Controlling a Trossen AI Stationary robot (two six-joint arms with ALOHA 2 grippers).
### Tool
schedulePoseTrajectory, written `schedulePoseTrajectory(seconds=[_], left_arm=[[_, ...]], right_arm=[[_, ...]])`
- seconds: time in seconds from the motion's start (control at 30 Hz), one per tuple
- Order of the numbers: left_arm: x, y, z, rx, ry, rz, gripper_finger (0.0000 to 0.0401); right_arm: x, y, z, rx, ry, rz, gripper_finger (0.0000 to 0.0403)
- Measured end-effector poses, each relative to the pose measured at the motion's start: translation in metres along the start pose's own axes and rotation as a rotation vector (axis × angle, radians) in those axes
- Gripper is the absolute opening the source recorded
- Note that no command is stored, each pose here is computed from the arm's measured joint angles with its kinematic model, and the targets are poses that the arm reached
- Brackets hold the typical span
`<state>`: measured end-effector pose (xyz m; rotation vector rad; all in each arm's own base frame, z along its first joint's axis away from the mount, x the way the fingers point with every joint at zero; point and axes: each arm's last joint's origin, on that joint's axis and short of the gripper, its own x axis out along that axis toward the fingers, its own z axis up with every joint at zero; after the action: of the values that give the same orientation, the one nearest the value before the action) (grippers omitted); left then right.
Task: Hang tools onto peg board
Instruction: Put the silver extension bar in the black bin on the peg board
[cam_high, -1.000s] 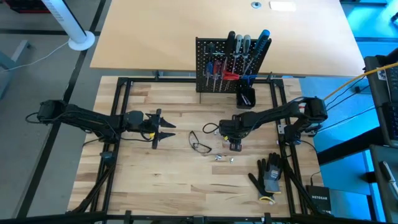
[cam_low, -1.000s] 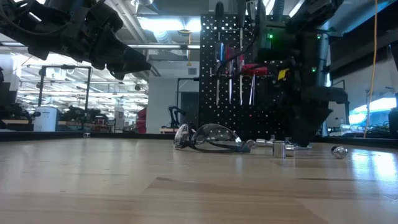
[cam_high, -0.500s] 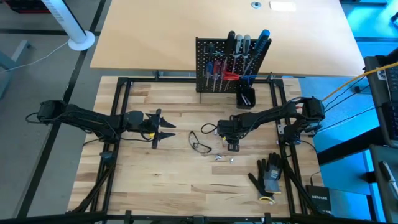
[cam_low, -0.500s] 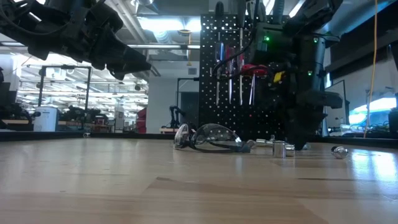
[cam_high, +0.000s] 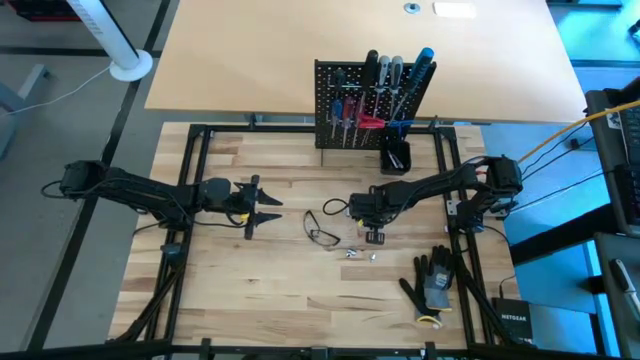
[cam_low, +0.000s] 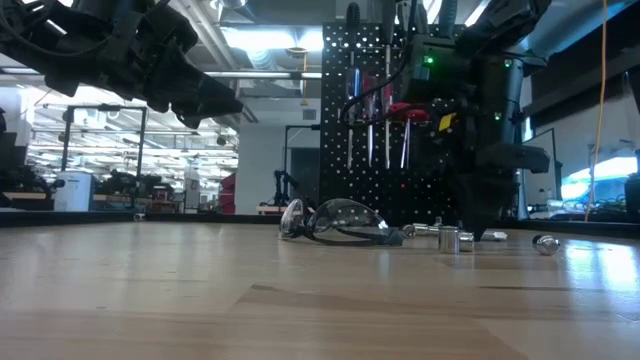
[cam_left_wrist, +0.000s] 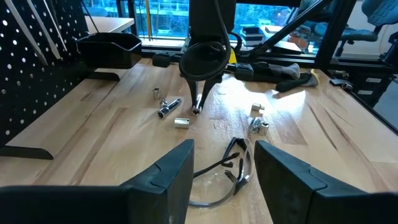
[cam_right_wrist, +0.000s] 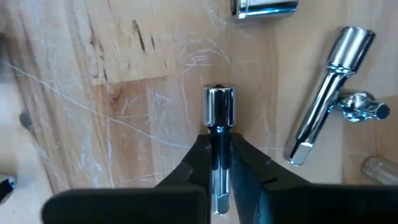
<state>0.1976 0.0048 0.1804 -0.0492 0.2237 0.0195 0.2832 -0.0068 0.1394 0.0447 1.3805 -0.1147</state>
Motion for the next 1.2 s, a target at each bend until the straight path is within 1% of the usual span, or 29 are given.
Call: schedulePoseTrajectory(seconds=[0.17, 0.3, 0.4, 0.5, 0.63, 0.83, 0.9, 1.0, 1.2], left_arm=[[0.000, 0.000, 0.000, 0.000, 0.001, 0.000, 0.0159], [0.000, 0.000, 0.000, 0.000, 0.001, 0.000, 0.0159], [0.000, 0.000, 0.000, 0.000, 0.002, 0.000, 0.0159], [0.000, 0.000, 0.000, 0.000, 0.004, 0.000, 0.0159], [0.000, 0.000, -0.001, 0.000, 0.006, 0.000, 0.0159], [0.000, 0.000, -0.002, 0.000, 0.016, 0.001, 0.0159], [0.000, 0.000, -0.001, 0.000, 0.015, 0.001, 0.0159], [0.000, 0.000, -0.002, 0.000, 0.016, 0.001, 0.0159], [0.000, 0.000, -0.001, 0.000, 0.014, 0.001, 0.0159]], right_arm=[[-0.001, 0.000, 0.001, 0.017, 0.005, 0.000, 0.0056], [-0.010, -0.001, 0.002, 0.017, 0.026, -0.010, 0.0050], [-0.027, -0.001, 0.007, 0.018, 0.014, -0.015, 0.0042], [-0.044, -0.003, 0.009, 0.019, -0.005, -0.040, 0.0044], [-0.071, -0.006, 0.011, 0.026, -0.074, -0.098, 0.0050], [-0.108, -0.013, 0.001, 0.054, -0.193, -0.221, 0.0050], [-0.118, -0.016, -0.005, 0.078, -0.219, -0.270, 0.0051], [-0.134, -0.026, -0.013, 0.147, -0.261, -0.329, 0.0052], [-0.151, -0.058, -0.028, 0.316, -0.289, -0.418, 0.0052]])
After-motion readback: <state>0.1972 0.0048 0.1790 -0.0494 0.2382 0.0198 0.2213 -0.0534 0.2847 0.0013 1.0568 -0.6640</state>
